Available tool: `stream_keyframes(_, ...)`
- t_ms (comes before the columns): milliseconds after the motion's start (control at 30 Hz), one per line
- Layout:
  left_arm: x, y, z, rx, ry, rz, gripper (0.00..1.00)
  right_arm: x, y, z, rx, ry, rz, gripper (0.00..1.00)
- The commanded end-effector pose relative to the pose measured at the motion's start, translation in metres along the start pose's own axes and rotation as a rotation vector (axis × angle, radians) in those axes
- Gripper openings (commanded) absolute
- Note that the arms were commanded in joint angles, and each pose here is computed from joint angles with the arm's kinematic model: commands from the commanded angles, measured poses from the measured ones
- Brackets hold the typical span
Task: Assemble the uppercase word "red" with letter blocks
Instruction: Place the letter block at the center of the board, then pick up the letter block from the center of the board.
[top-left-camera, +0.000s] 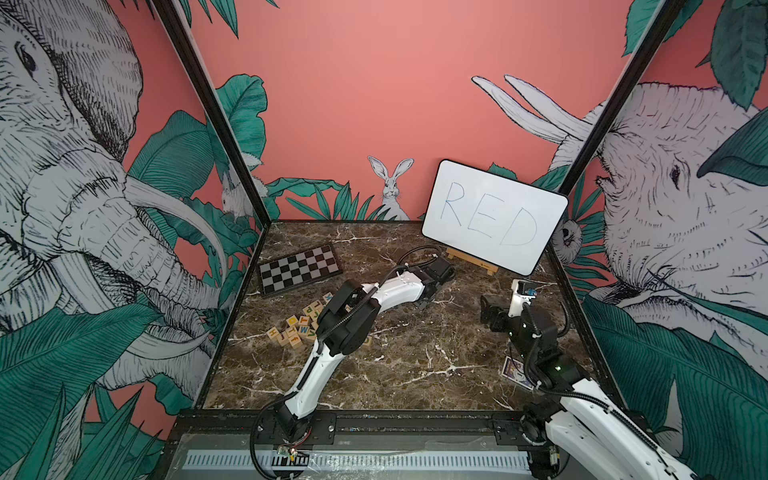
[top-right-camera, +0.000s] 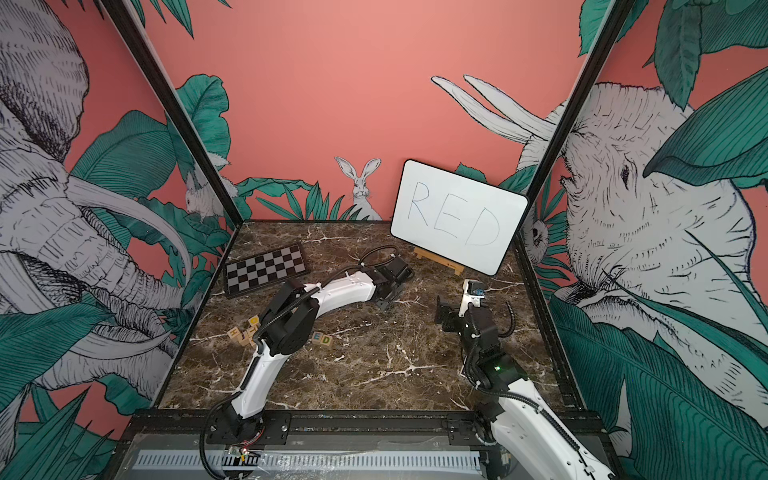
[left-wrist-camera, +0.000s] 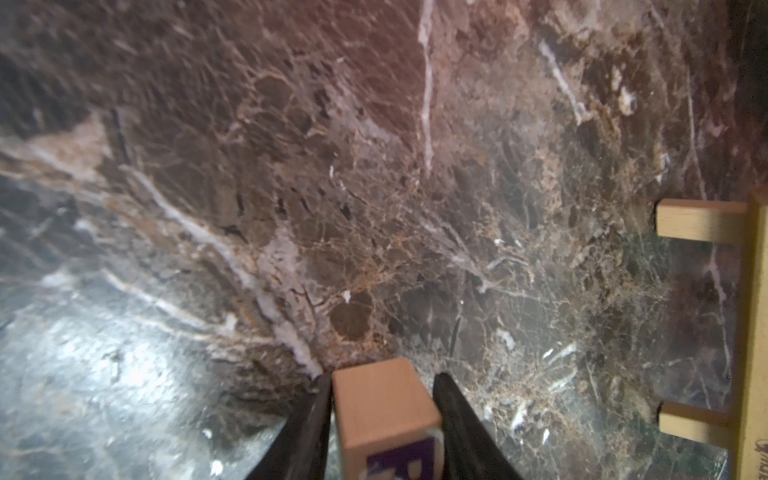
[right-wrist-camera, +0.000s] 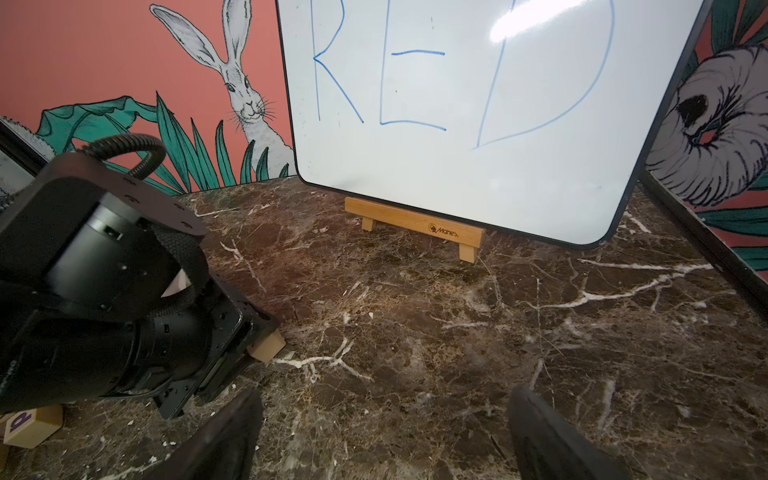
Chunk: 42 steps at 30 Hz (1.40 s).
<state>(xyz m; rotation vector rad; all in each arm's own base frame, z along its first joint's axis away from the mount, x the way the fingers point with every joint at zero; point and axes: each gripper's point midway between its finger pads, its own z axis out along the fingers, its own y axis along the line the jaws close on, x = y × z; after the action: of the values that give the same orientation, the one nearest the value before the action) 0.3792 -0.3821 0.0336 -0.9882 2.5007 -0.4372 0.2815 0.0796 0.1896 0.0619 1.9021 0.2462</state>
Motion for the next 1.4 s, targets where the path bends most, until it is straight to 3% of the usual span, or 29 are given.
stream_keyframes(0, -0.001, 0.007, -0.001, -0.033, -0.023, -0.002, 0.45, 0.002, 0.000, 0.000, -0.001, -0.008, 0.008, 0.92)
stream_keyframes(200, -0.003, -0.007, -0.011, 0.014, -0.015, 0.029, 0.58, 0.002, 0.001, 0.001, -0.009, -0.005, 0.006, 0.92)
stream_keyframes(400, -0.020, -0.019, -0.048, 0.080, -0.051, 0.078, 0.65, 0.003, 0.003, 0.002, -0.015, -0.001, 0.003, 0.92)
stream_keyframes(567, -0.039, -0.027, -0.098, 0.157, -0.097, 0.224, 0.65, 0.005, 0.005, 0.003, -0.025, 0.004, 0.000, 0.92)
stream_keyframes(700, -0.057, -0.018, -0.140, 0.215, -0.166, 0.434, 0.64, 0.005, 0.008, 0.004, -0.043, 0.009, -0.004, 0.92)
stream_keyframes(933, -0.095, 0.065, -0.190, 0.145, -0.348, 0.779, 0.63, 0.007, 0.010, 0.006, -0.054, 0.018, -0.010, 0.92)
stream_keyframes(1033, -0.095, 0.107, -0.202, 0.161, -0.353, 0.908, 0.64, 0.008, 0.013, 0.006, -0.069, 0.019, -0.010, 0.92)
stream_keyframes(1100, -0.080, 0.128, -0.210, 0.252, -0.300, 0.976, 0.65, 0.007, 0.015, 0.006, -0.082, 0.016, -0.011, 0.92)
stream_keyframes(1233, -0.070, 0.163, -0.225, 0.416, -0.300, 0.968, 0.70, 0.004, 0.023, 0.002, -0.119, 0.029, -0.010, 0.91)
stream_keyframes(1367, -0.070, 0.184, -0.237, 0.493, -0.343, 0.983, 0.72, 0.012, 0.027, -0.008, -0.157, 0.085, 0.022, 0.91)
